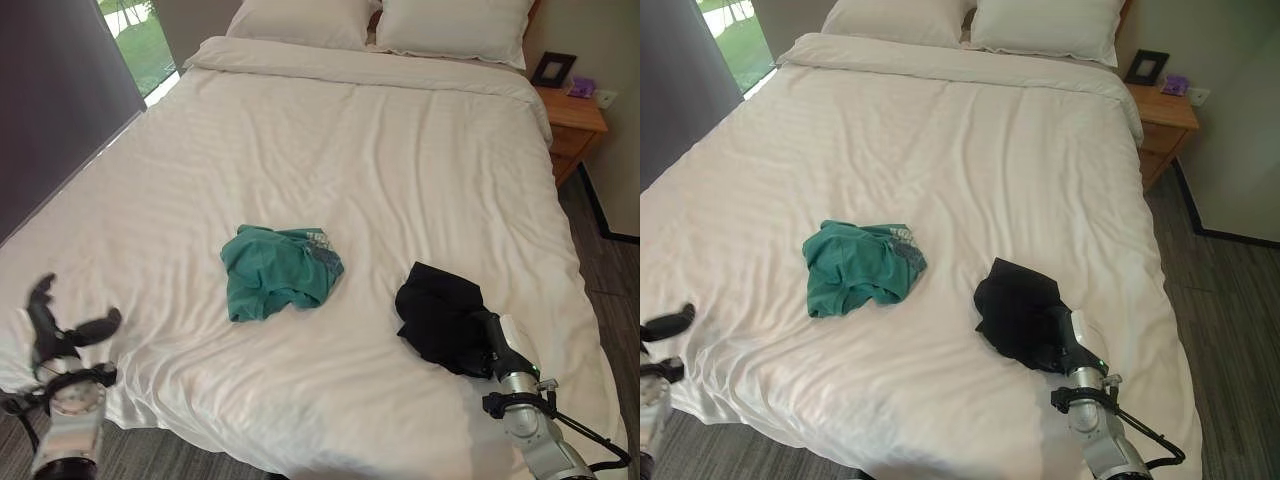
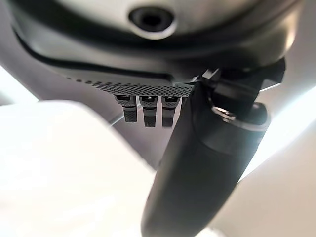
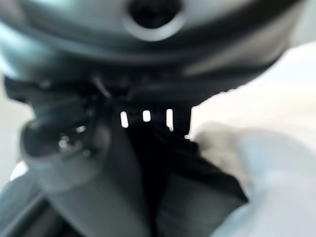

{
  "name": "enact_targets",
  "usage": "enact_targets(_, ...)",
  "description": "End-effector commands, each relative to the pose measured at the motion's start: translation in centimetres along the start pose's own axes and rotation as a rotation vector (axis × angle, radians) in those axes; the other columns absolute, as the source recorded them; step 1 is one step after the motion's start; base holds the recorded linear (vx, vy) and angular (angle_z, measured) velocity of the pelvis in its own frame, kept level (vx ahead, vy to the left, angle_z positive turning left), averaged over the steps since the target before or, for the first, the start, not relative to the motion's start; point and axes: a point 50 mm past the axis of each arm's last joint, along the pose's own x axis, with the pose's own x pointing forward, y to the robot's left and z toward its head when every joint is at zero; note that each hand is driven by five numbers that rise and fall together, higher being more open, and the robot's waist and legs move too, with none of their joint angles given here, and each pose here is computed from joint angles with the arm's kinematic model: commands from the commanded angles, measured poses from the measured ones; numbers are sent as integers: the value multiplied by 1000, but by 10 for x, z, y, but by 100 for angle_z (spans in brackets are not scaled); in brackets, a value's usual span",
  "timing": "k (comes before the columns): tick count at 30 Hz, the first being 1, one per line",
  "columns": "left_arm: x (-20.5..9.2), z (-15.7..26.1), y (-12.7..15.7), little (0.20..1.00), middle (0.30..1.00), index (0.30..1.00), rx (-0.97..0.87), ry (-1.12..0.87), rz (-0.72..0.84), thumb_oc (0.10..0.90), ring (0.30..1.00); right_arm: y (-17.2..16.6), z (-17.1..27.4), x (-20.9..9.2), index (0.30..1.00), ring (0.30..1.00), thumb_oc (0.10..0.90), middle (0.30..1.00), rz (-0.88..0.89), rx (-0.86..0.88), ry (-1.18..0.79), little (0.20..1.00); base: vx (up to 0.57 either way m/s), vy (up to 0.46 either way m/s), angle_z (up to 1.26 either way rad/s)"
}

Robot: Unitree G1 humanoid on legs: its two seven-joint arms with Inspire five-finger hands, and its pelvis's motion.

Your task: Pick up bed clothes into laundry basket.

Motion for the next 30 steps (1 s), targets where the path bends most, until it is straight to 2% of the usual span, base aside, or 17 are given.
enact_targets(1, 10, 53, -10, 900, 900, 900, -189, -227, -39, 800, 900, 27, -41, -22, 300, 300, 400, 300, 187, -106, 205, 300, 17, -14, -4)
enact_targets(3, 7, 58, -14, 900, 900, 900, -184, -252, -61, 800, 900, 28, -43, -22, 300, 300, 400, 300, 191, -107, 217, 300, 0, 0, 0)
enact_targets(4, -2, 67, -30, 900, 900, 900, -275, -267, -128, 800, 900, 29, -44, -21, 300, 300, 400, 300, 196, -104, 230, 300, 25, -18, -7)
enact_targets(6, -7, 71, -41, 900, 900, 900, -382, -253, -197, 800, 900, 29, -45, -20, 300, 300, 400, 300, 203, -108, 234, 300, 23, -20, -5)
enact_targets(9, -10, 79, -53, 900, 900, 900, -430, -258, -266, 800, 900, 29, -42, -17, 300, 300, 400, 300, 210, -113, 220, 300, 2, -1, -6)
enact_targets(13, -17, 99, -83, 900, 900, 900, -298, -349, -369, 800, 900, 39, -40, -21, 300, 300, 400, 300, 252, -122, 212, 300, -27, -3, -15)
enact_targets(15, -17, 101, -88, 900, 900, 900, -259, -367, -376, 800, 900, 42, -40, -22, 300, 300, 400, 300, 261, -121, 212, 300, -7, -13, -14)
enact_targets(16, -16, 112, -98, 900, 900, 900, -141, -438, -376, 800, 900, 46, -43, -27, 300, 300, 400, 300, 271, -125, 219, 300, 4, -21, -11)
enact_targets(22, -18, 127, -109, 900, 900, 900, -118, -498, -397, 800, 900, 53, -51, -35, 300, 300, 400, 300, 294, -135, 244, 300, 8, -21, -8)
enact_targets(25, -22, 145, -126, 900, 900, 900, -63, -569, -453, 800, 900, 61, -57, -40, 300, 300, 400, 300, 311, -145, 283, 300, -1, -36, -1)
enact_targets(30, -27, 144, -139, 900, 900, 900, -13, -572, -504, 800, 900, 62, -57, -39, 300, 300, 400, 300, 302, -139, 291, 300, -1, -8, -6)
